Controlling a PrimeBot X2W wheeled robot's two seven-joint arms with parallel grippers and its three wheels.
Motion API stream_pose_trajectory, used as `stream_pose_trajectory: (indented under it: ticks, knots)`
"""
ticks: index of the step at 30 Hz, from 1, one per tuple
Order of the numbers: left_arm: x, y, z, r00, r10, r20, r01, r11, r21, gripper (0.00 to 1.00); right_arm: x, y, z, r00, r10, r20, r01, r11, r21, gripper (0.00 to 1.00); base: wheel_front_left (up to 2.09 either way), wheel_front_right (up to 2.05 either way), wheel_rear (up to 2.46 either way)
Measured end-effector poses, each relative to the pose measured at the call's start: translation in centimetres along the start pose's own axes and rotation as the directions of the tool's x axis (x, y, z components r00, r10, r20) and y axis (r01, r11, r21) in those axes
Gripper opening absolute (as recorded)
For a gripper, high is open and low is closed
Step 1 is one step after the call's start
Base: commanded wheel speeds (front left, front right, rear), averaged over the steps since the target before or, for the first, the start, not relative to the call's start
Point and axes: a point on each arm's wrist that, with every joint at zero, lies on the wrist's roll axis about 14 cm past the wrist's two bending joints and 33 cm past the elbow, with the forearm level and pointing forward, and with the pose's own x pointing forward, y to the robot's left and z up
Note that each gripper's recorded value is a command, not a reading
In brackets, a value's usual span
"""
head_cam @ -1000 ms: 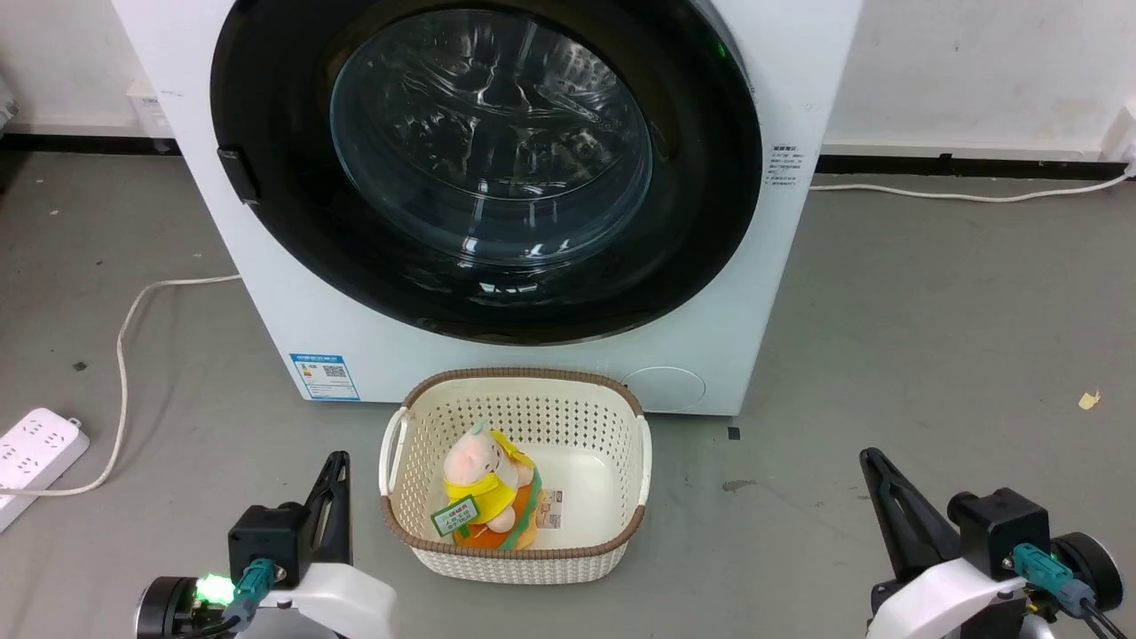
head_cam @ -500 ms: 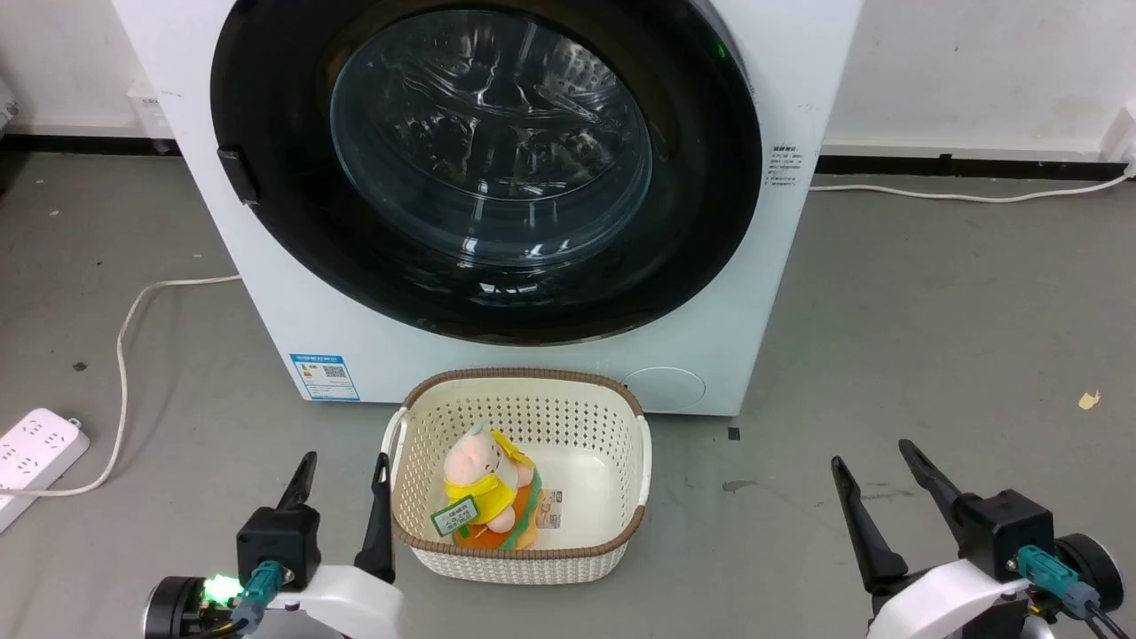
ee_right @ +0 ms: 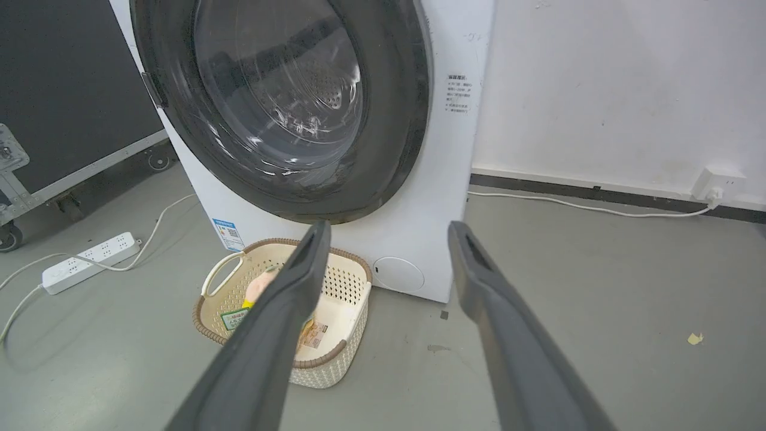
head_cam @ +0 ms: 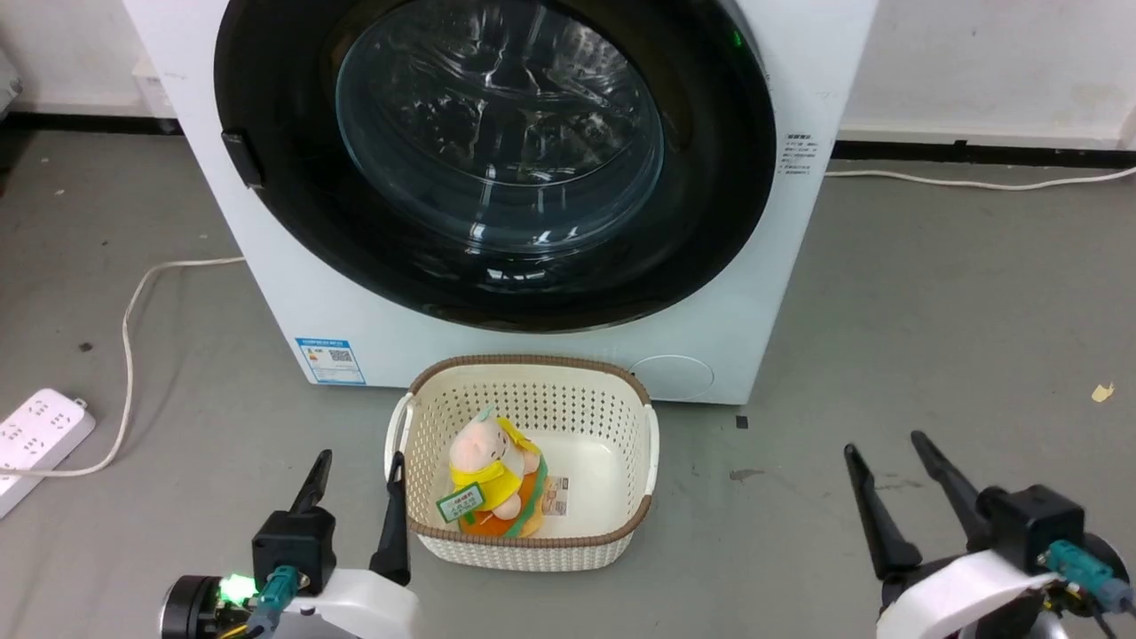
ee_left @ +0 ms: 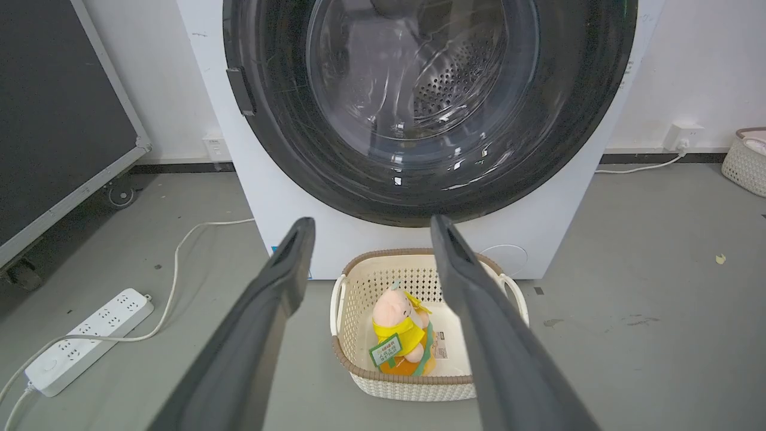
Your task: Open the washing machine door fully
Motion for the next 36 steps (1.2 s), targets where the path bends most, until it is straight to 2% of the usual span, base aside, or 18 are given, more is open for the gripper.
stream_pose_trajectory:
  ticks: [16, 17, 18, 19, 20, 29, 36]
  knots:
    - [0.9, -0.2, -0.5, 1.0, 0.018, 0.002, -0.018, 1.0, -0.017, 1.0, 4.1, -1.1, 2.0, 0.998, 0.013, 0.058, -0.023, 0.983, 0.181, 1.0, 0.0, 0.0, 0.0]
    - [1.0, -0.2, -0.5, 1.0, 0.019, 0.003, -0.019, 1.0, -0.019, 1.0, 4.4, -1.2, 2.1, 0.998, 0.013, 0.06, -0.024, 0.981, 0.193, 0.89, 0.0, 0.0, 0.0]
    - [1.0, -0.2, -0.6, 1.0, 0.021, 0.001, -0.021, 1.0, -0.022, 1.0, 4.7, -1.2, 2.3, 0.998, 0.014, 0.062, -0.027, 0.978, 0.206, 0.32, 0.0, 0.0, 0.0]
    - [1.0, -0.3, -0.6, 1.0, 0.022, 0.0, -0.022, 0.999, -0.023, 1.0, 5.1, -1.2, 2.4, 0.998, 0.017, 0.063, -0.03, 0.976, 0.217, 0.32, 0.0, 0.0, 0.0]
    - [1.0, -0.2, -0.7, 1.0, 0.024, 0.001, -0.024, 0.999, -0.022, 1.0, 5.4, -1.2, 2.4, 0.998, 0.018, 0.064, -0.033, 0.973, 0.228, 0.0, 0.0, 0.0, 0.0]
    - [1.3, -0.1, -1.0, 0.999, 0.042, 0.0, -0.042, 0.999, -0.027, 1.0, 8.9, -1.3, 2.2, 0.999, 0.03, 0.032, -0.039, 0.93, 0.365, 0.0, 0.0, 0.0, 0.0]
    - [1.8, -0.2, -1.2, 0.999, 0.049, 0.004, -0.049, 0.998, -0.03, 1.0, 12.3, -1.8, 1.0, 0.998, 0.039, -0.045, -0.012, 0.868, 0.496, 0.0, 0.0, 0.0, 0.0]
